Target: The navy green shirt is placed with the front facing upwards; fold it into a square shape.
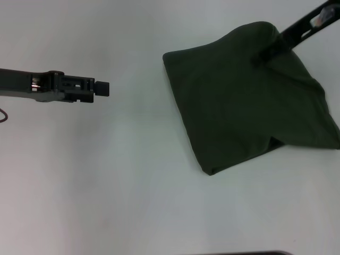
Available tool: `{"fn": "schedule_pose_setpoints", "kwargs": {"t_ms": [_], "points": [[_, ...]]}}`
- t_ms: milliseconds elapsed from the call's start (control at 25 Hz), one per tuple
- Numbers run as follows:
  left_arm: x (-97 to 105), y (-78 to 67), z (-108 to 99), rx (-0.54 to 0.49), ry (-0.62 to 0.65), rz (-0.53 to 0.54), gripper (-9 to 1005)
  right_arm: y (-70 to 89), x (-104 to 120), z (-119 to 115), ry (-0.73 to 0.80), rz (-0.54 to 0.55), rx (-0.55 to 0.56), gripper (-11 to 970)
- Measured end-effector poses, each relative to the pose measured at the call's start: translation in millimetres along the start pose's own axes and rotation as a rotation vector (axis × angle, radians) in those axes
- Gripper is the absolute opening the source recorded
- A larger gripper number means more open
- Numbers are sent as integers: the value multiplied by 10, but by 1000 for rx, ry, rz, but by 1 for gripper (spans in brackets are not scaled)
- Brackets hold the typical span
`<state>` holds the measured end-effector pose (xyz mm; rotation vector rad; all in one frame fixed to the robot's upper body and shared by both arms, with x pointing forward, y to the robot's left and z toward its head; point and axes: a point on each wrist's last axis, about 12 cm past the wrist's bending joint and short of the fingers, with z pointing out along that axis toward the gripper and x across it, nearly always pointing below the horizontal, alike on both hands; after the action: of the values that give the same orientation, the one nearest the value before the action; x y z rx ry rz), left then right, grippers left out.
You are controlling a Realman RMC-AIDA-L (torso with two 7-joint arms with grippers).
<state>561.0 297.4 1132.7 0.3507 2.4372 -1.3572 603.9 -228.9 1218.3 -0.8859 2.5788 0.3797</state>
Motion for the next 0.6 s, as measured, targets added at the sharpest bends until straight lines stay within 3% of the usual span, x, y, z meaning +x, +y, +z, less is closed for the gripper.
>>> {"fn": "schedule_pose_setpoints", "kwargs": {"t_ms": [160, 400, 600], "points": [[3, -1, 7, 2, 0, 2, 783, 109, 55, 46, 30, -19, -99, 934], [15, 2, 14, 3, 0, 4, 784, 41, 159, 302, 72, 28, -140, 930], [20, -6, 29, 9, 4, 3, 784, -45, 188, 456, 76, 53, -97, 930]]}}
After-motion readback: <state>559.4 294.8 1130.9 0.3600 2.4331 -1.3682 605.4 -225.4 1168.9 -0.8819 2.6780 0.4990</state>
